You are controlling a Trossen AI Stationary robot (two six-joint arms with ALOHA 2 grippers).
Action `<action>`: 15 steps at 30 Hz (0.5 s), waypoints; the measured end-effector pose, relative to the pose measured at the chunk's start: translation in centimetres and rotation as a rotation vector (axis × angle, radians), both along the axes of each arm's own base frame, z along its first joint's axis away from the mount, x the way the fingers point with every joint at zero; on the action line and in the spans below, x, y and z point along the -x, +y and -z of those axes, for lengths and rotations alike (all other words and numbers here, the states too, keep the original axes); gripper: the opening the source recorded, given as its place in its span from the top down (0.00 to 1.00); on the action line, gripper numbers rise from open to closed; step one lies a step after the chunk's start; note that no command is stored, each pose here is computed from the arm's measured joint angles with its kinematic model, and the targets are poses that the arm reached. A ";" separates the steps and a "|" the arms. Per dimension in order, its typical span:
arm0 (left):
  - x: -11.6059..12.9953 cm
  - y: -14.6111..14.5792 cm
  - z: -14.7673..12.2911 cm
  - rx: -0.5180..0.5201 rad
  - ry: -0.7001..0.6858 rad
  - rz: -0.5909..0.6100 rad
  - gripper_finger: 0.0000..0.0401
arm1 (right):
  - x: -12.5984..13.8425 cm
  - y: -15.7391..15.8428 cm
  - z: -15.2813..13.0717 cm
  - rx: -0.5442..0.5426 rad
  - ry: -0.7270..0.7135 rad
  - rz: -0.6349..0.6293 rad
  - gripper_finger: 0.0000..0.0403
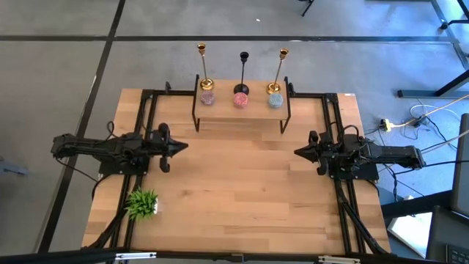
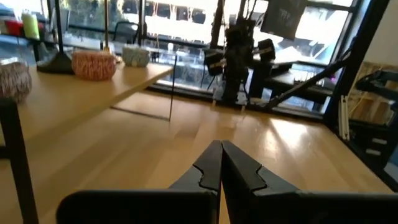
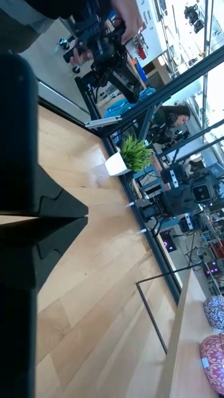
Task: Pick & Place candle stick holders
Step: Return to Home Position
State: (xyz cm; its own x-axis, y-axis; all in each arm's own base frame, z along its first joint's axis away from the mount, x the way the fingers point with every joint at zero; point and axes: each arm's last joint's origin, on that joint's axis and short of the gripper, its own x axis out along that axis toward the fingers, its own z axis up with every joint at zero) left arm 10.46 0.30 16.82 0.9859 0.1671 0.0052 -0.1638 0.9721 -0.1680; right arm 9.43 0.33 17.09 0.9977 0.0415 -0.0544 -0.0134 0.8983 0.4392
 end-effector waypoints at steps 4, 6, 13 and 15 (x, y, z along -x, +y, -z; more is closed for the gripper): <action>0.0 0.0 0.3 0.040 0.027 -0.018 1.00 | 0.0 0.0 0.0 0.000 0.000 0.000 1.00; 0.0 0.2 0.6 0.080 0.041 -0.066 1.00 | 0.0 0.0 0.0 0.000 0.000 0.000 1.00; 0.1 0.3 0.7 0.075 0.052 -0.120 0.99 | 0.0 0.0 0.0 0.000 0.000 0.000 1.00; 0.1 0.3 0.7 0.049 0.059 -0.108 0.99 | 0.0 0.0 0.0 0.000 0.000 0.000 1.00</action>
State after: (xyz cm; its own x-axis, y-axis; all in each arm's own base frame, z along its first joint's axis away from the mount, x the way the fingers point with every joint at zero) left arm 10.41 0.60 16.14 0.9605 0.2711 -0.0630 -0.2783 0.9391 -0.2015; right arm 9.43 0.33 17.09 0.9977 0.0417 -0.0543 -0.0137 0.8984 0.4389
